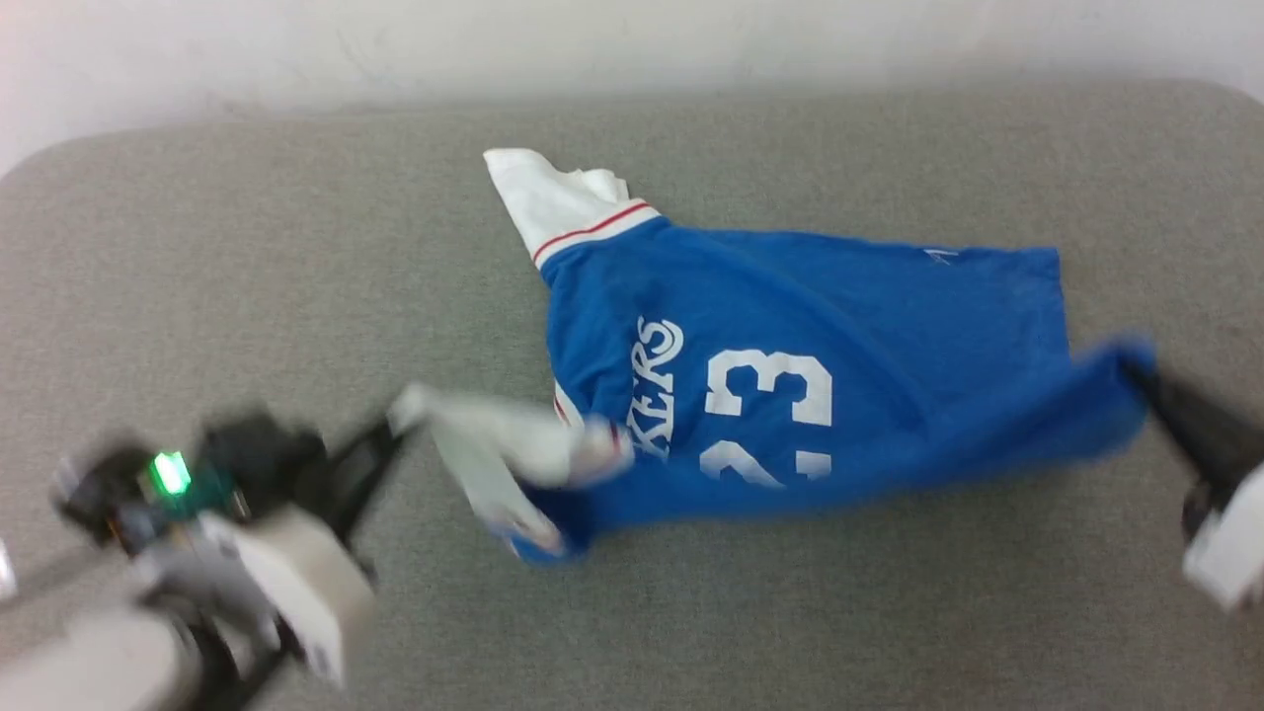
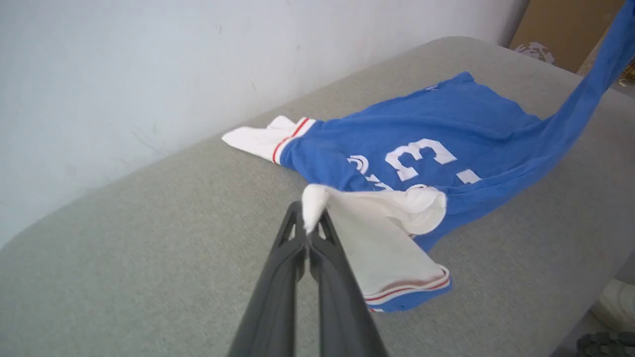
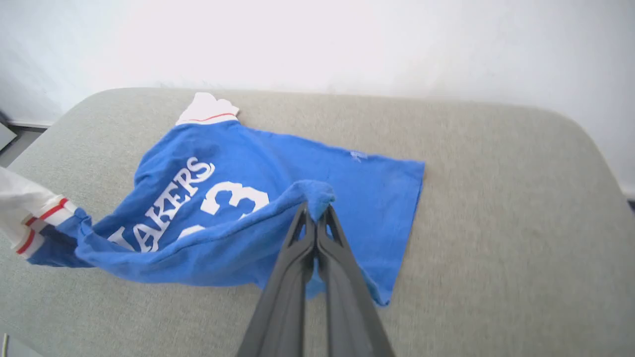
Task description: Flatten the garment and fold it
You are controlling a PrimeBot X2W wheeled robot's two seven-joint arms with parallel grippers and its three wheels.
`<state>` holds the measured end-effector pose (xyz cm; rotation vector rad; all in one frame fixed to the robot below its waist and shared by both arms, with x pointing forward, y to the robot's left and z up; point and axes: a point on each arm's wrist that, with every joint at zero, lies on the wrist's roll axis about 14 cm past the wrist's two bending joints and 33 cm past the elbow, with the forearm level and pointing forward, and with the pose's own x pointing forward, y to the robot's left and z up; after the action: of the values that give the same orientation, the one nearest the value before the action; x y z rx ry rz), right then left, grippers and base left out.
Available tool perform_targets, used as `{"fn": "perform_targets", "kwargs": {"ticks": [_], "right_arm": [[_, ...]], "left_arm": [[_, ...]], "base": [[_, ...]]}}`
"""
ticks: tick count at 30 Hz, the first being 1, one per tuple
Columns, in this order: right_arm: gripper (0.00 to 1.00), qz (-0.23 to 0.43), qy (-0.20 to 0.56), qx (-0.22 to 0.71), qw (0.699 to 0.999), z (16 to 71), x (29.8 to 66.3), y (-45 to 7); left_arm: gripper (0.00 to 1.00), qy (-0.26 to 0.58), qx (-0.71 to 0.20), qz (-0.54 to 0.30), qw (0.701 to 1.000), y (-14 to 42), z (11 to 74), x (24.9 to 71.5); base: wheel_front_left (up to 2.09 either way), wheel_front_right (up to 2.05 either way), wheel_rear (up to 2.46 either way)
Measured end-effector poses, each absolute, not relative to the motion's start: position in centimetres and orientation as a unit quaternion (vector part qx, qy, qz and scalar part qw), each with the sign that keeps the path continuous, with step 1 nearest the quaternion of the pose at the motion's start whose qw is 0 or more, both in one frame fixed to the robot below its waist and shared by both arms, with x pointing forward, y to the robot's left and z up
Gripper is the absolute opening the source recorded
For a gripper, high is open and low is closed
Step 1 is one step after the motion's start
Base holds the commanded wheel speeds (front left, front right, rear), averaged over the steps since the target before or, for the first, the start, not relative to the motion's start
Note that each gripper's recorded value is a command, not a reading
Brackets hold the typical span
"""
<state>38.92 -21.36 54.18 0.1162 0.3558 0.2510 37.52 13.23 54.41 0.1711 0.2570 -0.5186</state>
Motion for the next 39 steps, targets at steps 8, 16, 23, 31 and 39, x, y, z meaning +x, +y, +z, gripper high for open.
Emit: {"fn": "perform_targets", "kwargs": {"ticks": [8, 16, 23, 31, 39], "right_arm": [[0.0, 0.168, 0.045, -0.027, 0.984, 65.0, 48.5, -19.4], [0.0, 0.123, -0.036, -0.066, 0.99, 73.5, 58.6, -20.0], [0.0, 0.098, -0.091, -0.055, 0.989, 75.9, 65.8, -18.8], [0.0, 0.07, -0.109, -0.054, 0.99, 73.5, 70.9, -19.5], [0.0, 0.041, -0.1, -0.078, 0.991, 70.0, 73.5, -22.0]], "left_arm": [[0.0, -0.015, 0.178, -0.242, 0.954, 13.5, 64.8, 47.6], [0.0, -0.129, 0.283, -0.179, 0.933, 13.9, 74.2, 57.6], [0.0, -0.216, 0.295, -0.142, 0.92, 12.4, 79.2, 63.9], [0.0, -0.289, 0.276, -0.112, 0.91, 11.3, 80.8, 68.2], [0.0, -0.336, 0.249, -0.158, 0.894, 7.4, 79.6, 70.1]], "base": [[0.0, 0.0, 0.0], [0.0, 0.0, 0.0], [0.0, 0.0, 0.0], [0.0, 0.0, 0.0], [0.0, 0.0, 0.0]]}}
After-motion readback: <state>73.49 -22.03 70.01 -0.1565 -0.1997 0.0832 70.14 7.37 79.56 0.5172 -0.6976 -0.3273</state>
